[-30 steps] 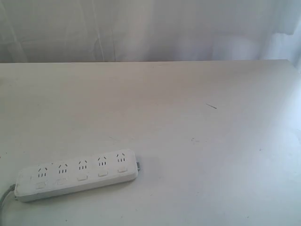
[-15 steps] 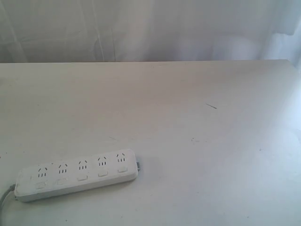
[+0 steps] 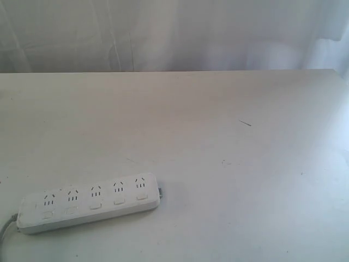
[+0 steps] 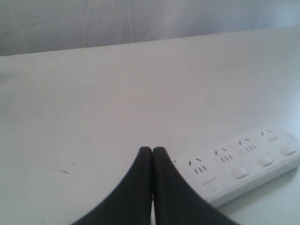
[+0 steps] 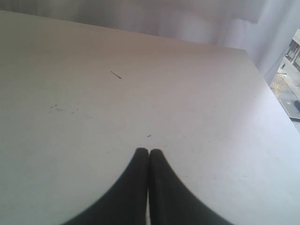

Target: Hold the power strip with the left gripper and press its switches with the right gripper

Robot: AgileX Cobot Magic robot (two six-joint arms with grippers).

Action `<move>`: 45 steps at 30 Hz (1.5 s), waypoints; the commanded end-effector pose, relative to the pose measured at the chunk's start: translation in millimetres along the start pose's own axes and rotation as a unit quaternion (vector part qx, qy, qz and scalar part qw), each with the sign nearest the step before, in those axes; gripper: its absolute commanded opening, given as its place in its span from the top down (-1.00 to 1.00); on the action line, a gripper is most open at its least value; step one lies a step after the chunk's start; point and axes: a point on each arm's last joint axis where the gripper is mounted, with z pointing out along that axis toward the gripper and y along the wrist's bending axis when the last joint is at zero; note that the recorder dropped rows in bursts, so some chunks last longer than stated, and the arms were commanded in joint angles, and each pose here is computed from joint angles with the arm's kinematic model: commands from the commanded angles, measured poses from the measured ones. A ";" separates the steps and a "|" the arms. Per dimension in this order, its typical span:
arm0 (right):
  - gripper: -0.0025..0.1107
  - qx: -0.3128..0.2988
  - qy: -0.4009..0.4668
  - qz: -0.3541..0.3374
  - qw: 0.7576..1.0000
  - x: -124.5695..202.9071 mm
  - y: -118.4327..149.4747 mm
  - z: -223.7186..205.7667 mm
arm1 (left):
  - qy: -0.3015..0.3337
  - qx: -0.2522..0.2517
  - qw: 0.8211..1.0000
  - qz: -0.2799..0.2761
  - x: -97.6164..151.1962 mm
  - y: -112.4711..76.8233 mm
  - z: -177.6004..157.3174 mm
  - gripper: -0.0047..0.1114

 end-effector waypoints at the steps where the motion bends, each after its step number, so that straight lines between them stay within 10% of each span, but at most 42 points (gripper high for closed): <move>1: 0.96 0.002 -0.007 0.002 1.000 0.3 -0.2 0.1 | 0.013 0.048 0.998 -0.050 -14.6 -9.6 -7.2 0.92; 24: 0.96 0.002 -0.008 0.007 1.000 0.2 -0.2 0.1 | 0.016 0.221 0.969 -0.111 -45.5 -41.3 -30.7 0.92; 31: 0.96 0.002 -0.008 0.007 1.000 0.2 -0.2 0.1 | -0.017 0.326 0.945 0.004 -50.2 -58.5 -43.6 0.92; 45: 0.96 0.002 -0.008 0.007 1.000 0.2 -0.2 0.1 | -0.065 0.337 0.939 -0.024 -72.1 -60.7 -54.1 0.92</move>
